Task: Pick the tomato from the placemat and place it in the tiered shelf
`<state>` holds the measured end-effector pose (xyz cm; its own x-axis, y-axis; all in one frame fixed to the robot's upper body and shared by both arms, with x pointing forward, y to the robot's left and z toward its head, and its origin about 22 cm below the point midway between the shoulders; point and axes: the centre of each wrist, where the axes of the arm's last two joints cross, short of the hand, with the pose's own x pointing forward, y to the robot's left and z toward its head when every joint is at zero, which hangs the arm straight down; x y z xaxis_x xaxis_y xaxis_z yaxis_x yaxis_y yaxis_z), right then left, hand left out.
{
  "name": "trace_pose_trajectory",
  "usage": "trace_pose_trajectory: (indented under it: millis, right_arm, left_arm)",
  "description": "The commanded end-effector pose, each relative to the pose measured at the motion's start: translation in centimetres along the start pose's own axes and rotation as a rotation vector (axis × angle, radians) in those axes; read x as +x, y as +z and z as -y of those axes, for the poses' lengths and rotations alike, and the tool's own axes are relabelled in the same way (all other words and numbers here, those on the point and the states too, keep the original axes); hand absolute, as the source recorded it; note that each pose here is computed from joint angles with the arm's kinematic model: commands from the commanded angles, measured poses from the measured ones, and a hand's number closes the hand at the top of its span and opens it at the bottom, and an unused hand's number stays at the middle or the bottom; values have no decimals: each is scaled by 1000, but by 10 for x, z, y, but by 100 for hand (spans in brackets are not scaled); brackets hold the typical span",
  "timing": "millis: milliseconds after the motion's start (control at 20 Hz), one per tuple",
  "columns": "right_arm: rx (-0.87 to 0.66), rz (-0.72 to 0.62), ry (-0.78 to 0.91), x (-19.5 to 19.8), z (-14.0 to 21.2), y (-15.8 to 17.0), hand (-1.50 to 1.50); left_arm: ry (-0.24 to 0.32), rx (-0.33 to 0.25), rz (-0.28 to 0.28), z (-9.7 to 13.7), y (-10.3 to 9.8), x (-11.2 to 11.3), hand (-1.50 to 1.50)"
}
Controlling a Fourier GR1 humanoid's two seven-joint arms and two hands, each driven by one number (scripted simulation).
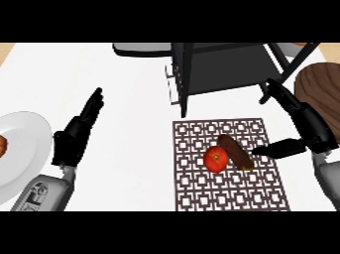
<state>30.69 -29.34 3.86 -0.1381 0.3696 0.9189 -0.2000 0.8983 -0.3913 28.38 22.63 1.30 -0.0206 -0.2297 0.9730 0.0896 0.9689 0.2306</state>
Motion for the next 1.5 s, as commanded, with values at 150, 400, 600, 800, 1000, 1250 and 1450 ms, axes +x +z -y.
trace_pose_trajectory:
  millis: [150,400,600,800,1000,1250,1450]
  right_arm:
    - [192,-75,263,78,-4,-9,-150]
    - [351,-147,520,108,-20,0,-150]
    - [352,-202,594,120,-42,12,-150]
    - [342,-217,604,137,-42,20,-150]
    - [343,-214,582,138,-75,30,-150]
    - [313,-207,611,151,-71,51,-150]
    - [283,-224,620,128,-81,39,-150]
  left_arm:
    - [1,3,-10,-5,3,3,0]
    - [11,-3,-12,6,0,1,0]
    - [-8,2,-8,0,13,0,0]
    - [-13,11,17,-3,9,8,0]
    - [2,-3,2,8,1,-8,0]
    - [-9,0,2,4,0,0,0]
    - [7,-9,4,13,21,7,0]
